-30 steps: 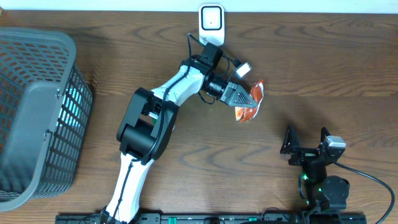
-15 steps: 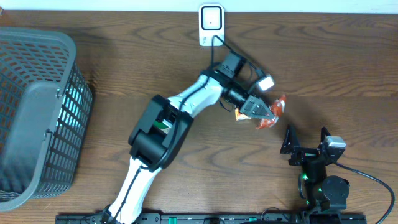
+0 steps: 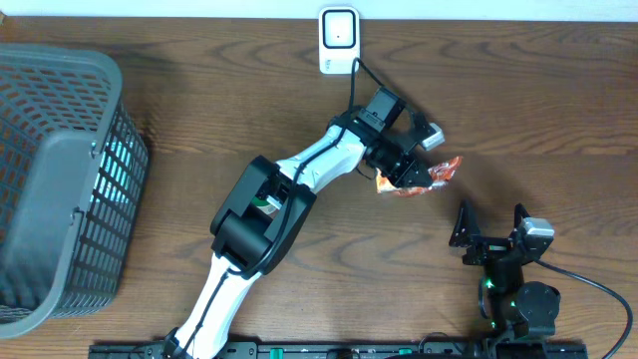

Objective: Scan the item barcode
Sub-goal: 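Present the candy bar to the scanner and release it on the table, then reach the left gripper into the basket and grasp the mint-green wipes pack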

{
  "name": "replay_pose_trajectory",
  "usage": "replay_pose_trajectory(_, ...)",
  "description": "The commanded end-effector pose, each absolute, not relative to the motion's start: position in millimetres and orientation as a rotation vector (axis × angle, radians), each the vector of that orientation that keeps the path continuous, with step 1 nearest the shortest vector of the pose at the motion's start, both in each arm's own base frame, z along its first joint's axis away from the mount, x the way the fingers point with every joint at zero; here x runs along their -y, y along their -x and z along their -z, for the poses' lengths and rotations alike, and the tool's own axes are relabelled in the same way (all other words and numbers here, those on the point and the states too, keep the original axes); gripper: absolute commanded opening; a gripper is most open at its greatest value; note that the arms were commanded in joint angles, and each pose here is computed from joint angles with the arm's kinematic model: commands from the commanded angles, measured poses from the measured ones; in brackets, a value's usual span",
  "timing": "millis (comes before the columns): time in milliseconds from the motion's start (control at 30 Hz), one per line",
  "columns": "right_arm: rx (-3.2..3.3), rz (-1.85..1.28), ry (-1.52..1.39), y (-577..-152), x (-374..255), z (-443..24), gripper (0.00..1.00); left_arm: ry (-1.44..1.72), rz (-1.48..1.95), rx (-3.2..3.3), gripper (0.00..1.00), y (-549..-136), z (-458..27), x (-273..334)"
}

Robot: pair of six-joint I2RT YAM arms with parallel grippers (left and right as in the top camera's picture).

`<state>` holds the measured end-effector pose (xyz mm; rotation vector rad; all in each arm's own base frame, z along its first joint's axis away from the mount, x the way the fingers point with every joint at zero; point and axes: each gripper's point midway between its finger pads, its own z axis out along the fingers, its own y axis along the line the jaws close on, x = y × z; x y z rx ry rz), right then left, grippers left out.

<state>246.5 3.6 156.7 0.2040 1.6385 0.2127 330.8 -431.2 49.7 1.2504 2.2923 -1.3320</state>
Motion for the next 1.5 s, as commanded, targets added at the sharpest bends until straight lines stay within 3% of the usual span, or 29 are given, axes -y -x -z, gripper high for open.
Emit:
replay_pose_trajectory(0,-1.640,-0.224,-0.207,-246.2,-5.3,-156.0,0.99,-1.189,1.145,-2.320,0.13,-357.8,-51.1,427.6)
replay_pose_trajectory(167,-1.640,-0.224,-0.207,-246.2,-5.3,-156.0,0.99,-1.179,1.105,-2.292,0.50,-365.7,-64.5,428.7)
replay_pose_trajectory(400,-1.640,-0.224,-0.207,-246.2,-5.3,-156.0,0.99,-1.166,1.048,-2.225,0.66,-370.6,-106.0,426.8)
replay_pose_trajectory(600,-1.640,-0.224,-0.207,-246.2,-5.3,-156.0,0.99,-1.142,1.007,-2.116,0.71,-373.4,-166.2,421.2)
replay_pose_trajectory(733,-1.640,-0.224,-0.207,-246.2,-5.3,-156.0,0.99,-1.005,0.714,-2.146,0.73,-397.4,-202.7,381.4)
replay_pose_trajectory(933,-1.640,-0.224,-0.207,-246.2,-5.3,-156.0,0.99,-0.595,0.079,-2.154,0.81,-434.2,-290.3,237.0)
replay_pose_trajectory(1200,-1.640,-0.224,-0.207,-246.2,-5.3,-156.0,0.99,0.216,-0.142,-1.994,0.83,-399.3,-411.6,-3.4)
replay_pose_trajectory(1333,-1.640,-0.224,-0.207,-246.2,-5.3,-156.0,0.99,0.593,-0.206,-1.944,0.82,-357.9,-416.2,-112.0)
replay_pose_trajectory(1467,-1.640,-0.224,-0.207,-246.2,-5.3,-156.0,0.99,0.771,-0.181,-2.019,0.82,-333.5,-382.0,-168.7)
